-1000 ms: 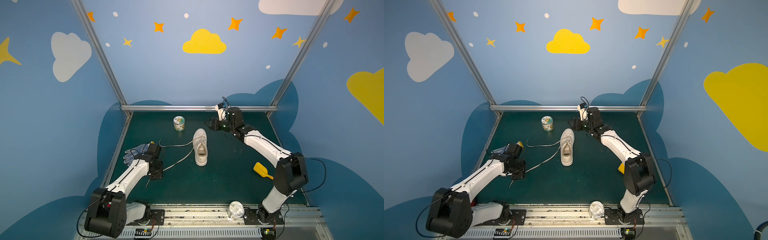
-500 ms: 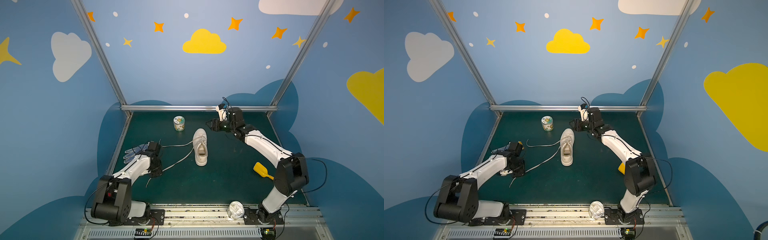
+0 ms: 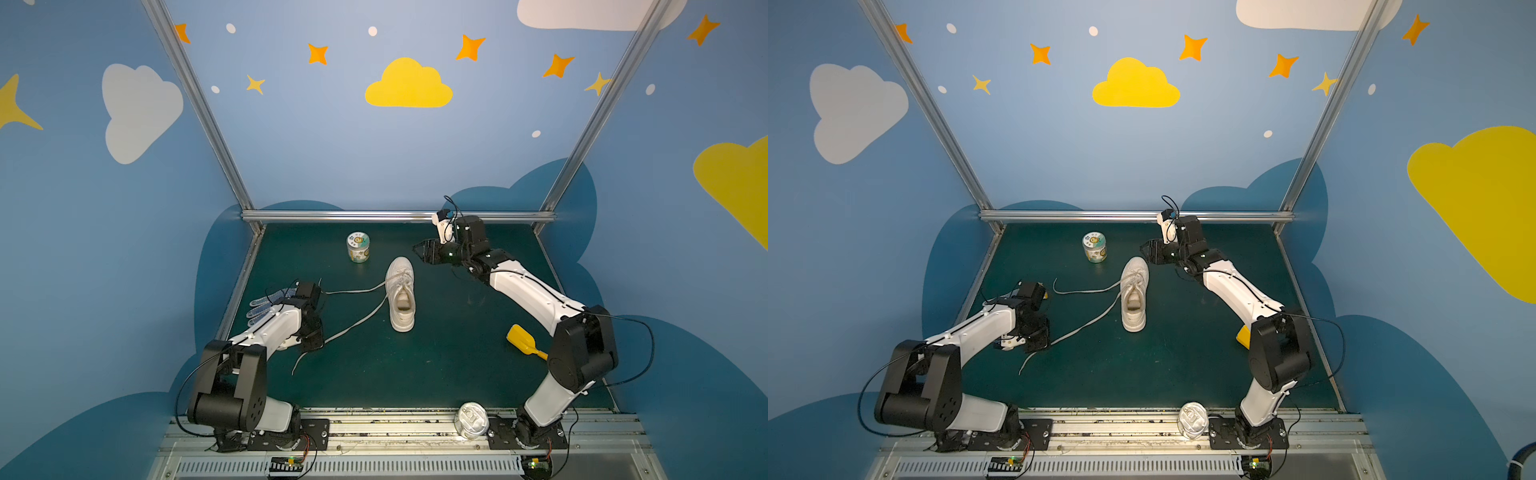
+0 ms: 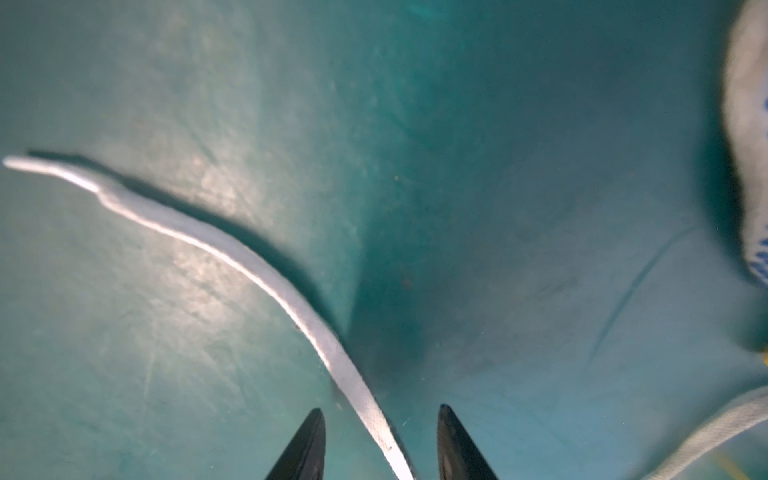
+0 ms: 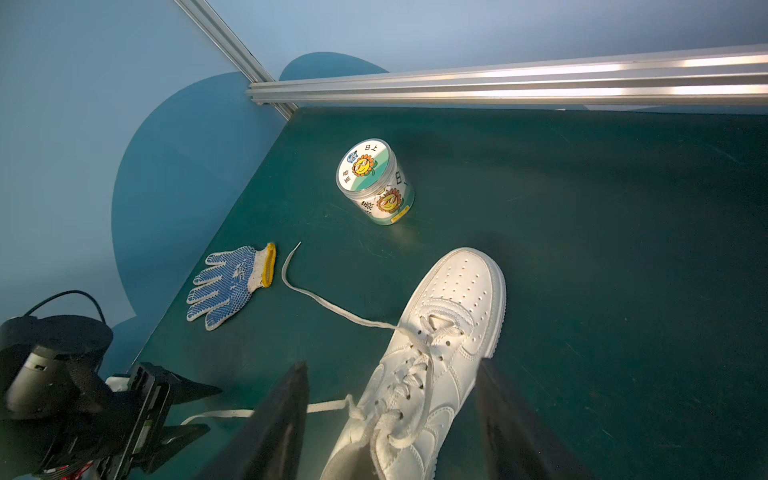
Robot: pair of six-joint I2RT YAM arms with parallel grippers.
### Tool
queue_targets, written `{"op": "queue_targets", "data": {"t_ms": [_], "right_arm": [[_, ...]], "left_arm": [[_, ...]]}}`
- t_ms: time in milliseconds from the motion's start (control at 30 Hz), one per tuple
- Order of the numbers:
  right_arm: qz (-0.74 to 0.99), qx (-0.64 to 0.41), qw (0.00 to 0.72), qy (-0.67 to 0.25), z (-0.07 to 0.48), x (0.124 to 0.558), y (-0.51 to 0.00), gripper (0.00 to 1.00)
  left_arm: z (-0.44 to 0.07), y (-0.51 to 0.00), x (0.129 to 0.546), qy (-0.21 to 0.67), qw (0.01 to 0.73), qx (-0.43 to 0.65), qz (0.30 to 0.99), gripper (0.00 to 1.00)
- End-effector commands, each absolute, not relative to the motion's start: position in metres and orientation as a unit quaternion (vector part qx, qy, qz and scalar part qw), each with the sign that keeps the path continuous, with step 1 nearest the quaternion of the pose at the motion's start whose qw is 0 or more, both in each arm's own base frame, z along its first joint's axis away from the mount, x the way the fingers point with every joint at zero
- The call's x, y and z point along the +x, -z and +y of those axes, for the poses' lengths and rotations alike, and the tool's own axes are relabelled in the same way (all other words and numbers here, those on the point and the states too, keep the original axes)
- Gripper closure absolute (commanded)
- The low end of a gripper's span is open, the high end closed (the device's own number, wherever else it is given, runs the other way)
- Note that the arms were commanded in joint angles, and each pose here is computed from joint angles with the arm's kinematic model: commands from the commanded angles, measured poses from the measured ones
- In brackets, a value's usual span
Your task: Tie the shoes
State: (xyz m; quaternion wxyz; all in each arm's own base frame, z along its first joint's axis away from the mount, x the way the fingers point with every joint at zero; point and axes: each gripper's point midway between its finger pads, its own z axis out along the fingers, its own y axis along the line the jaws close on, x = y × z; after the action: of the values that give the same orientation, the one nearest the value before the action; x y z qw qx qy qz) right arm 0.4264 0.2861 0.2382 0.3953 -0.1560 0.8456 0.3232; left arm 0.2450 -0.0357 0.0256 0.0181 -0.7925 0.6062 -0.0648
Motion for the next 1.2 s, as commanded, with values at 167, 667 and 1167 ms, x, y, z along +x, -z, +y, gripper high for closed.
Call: {"op": "queue_targets", "data": {"t_ms": [167, 667, 1167], "right_arm": [[0.846, -0.154, 0.399, -0.319, 0.280, 0.420, -0.245, 0.36], [0.849, -0.154, 0.402, -0.307, 0.270, 0.408, -0.251, 0.37], [0.841, -0.106, 0.445, -0.287, 0.221, 0.355, -0.277, 0.37]], "left_arm": [[-0.034, -0.015, 0.239, 0.047, 0.007, -0.795, 0.605, 0.59], [-0.031, -0.027, 0.248, 0.036, 0.030, -0.778, 0.626, 0.87], [-0.016, -0.177, 0.370, 0.093, 0.308, -0.512, 0.797, 0.97]]}}
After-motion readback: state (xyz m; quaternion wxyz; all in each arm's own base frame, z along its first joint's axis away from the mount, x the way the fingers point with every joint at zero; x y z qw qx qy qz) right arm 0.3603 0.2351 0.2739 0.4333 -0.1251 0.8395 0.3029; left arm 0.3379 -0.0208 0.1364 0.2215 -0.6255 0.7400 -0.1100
